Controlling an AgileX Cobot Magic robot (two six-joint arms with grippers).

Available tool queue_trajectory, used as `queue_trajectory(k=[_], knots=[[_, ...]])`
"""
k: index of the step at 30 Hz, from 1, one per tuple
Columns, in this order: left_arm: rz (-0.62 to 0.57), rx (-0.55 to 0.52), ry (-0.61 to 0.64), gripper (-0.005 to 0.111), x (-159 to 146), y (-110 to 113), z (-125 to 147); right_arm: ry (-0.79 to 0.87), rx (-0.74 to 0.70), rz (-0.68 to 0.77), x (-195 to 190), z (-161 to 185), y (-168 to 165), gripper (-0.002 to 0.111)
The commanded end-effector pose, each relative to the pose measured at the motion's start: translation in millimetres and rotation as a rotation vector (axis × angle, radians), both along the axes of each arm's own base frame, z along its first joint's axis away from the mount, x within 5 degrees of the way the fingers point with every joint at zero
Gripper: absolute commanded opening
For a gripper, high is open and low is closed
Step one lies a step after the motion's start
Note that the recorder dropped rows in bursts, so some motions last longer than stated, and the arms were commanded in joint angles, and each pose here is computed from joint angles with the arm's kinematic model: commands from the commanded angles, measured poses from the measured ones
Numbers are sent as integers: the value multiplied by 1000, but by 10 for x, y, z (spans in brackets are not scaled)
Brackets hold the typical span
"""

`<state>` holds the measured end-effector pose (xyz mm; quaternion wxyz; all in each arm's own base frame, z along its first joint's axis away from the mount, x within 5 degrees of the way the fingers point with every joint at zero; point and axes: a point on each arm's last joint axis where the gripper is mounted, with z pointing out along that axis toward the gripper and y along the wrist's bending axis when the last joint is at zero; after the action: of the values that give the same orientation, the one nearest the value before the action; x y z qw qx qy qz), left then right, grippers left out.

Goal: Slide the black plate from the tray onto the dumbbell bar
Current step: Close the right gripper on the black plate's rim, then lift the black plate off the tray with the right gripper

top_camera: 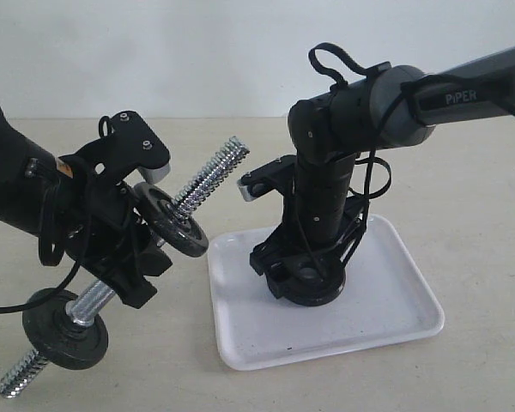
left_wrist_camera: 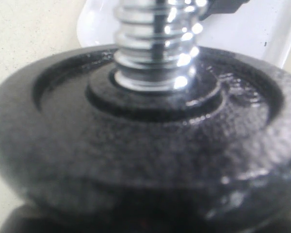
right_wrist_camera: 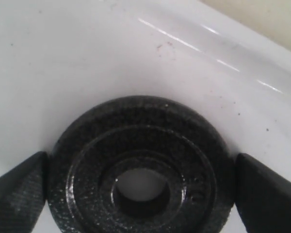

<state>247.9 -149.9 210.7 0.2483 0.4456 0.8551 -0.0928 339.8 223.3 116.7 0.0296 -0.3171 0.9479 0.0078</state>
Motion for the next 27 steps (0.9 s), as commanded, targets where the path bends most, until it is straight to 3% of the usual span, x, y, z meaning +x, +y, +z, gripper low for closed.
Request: queue_trajectory(k=[1,4,8,21,27], knots=[[48,-105,-154,4,77,-42,325,151,-109,-10,-142,-312,-115,66],[49,-106,-156,4,78,-42,326,160,-115,-9,-150,-311,-120,44],[49,-106,-156,4,78,-42,326,149,-105,-24,-141,-313,-111,1],[50,-106,-158,4,80,-42,327,36,-28,-24,-42,-273,-46,0],[50,-107,-160,4,81,-42,328,-95,66,-28,28,60,5,0]])
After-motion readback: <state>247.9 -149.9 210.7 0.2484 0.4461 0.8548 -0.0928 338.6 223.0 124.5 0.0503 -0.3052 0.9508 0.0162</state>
